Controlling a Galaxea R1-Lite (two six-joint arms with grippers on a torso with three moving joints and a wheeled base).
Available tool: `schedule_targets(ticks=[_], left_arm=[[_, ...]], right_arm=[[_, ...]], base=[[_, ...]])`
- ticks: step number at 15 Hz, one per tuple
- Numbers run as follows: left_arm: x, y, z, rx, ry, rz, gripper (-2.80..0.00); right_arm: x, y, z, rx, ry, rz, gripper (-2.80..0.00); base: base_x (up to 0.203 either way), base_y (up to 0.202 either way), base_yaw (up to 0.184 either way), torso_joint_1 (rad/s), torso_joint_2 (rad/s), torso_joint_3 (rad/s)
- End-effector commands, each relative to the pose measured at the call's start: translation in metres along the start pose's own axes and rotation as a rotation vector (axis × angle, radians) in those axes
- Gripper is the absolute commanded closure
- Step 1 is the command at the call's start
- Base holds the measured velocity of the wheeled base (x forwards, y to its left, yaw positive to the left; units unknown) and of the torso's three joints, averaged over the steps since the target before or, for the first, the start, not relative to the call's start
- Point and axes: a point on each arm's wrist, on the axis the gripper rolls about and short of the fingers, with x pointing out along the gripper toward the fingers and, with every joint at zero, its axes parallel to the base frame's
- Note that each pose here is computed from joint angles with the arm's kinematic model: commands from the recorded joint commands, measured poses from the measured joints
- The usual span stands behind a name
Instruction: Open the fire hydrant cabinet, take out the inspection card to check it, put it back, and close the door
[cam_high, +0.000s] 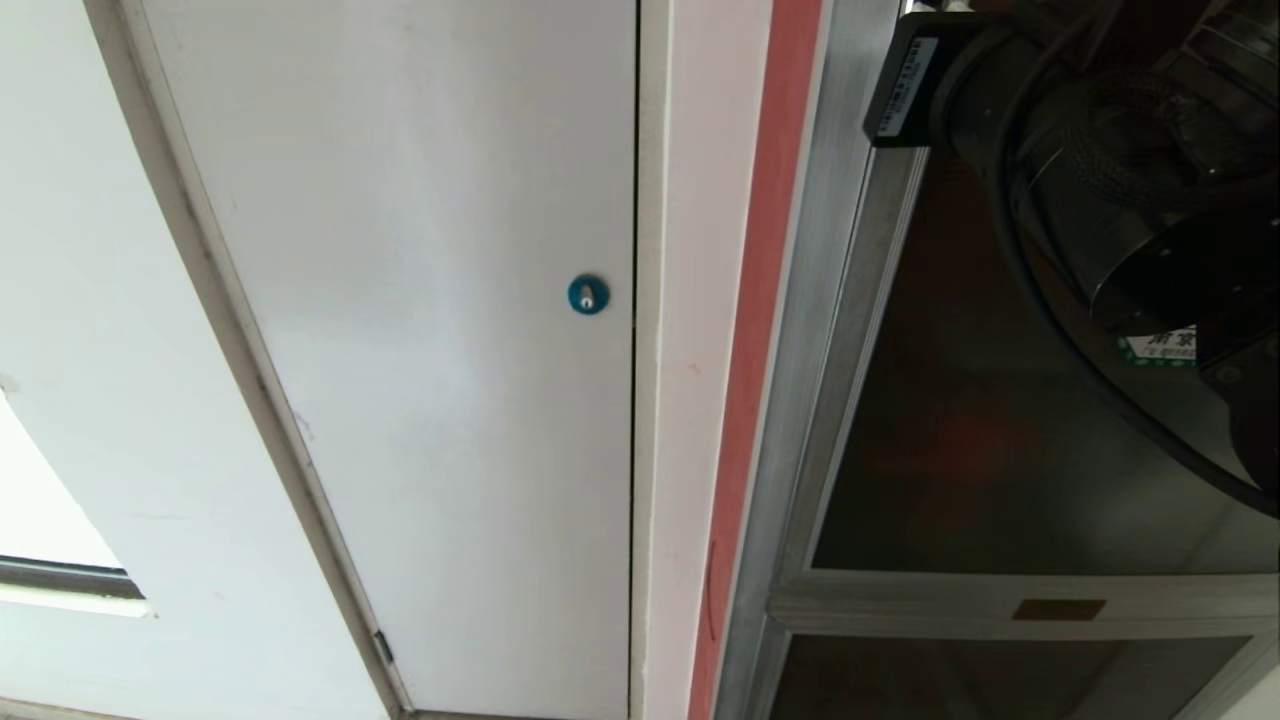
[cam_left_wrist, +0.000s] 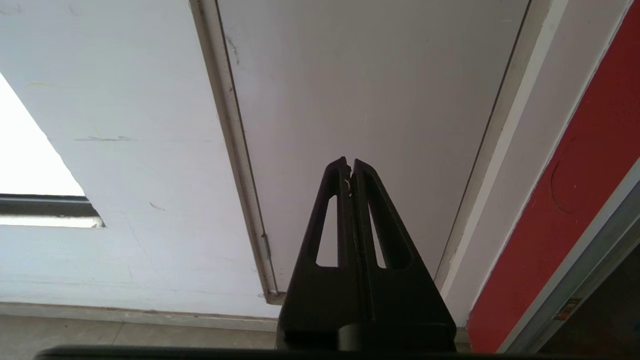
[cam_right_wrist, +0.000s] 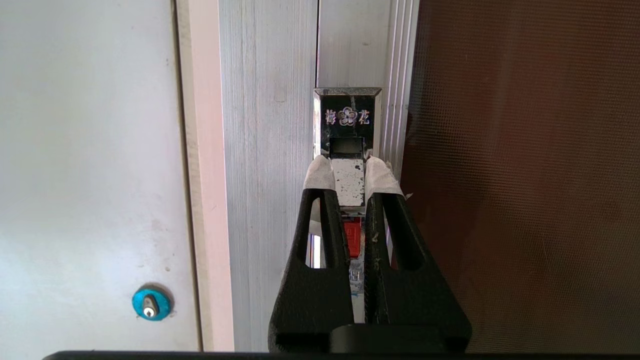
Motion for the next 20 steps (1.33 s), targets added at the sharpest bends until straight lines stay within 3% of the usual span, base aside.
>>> schedule_targets(ticks=[1, 7, 20], left_arm=[[0.001, 0.000, -0.003, 0.000, 0.012, 0.000, 0.00], [0.001, 0.000, -0.003, 0.000, 0.012, 0.000, 0.00], [0.001, 0.000, -0.003, 0.000, 0.012, 0.000, 0.00]], right_arm=[[-0.001, -0.002, 0.001, 0.001, -0.002, -0.006, 0.00], [-0.014, -0.015, 0.021, 0.032, -0.032, -0.009, 0.00], [-0.042, -0.035, 0.031, 0.044, -0.025, 0.007, 0.00]], base=[[0.000, 0.000, 0.000, 0.000, 0.00, 0.000], [0.000, 0.000, 0.000, 0.000, 0.00, 0.000], [0.000, 0.000, 0.000, 0.000, 0.00, 0.000]])
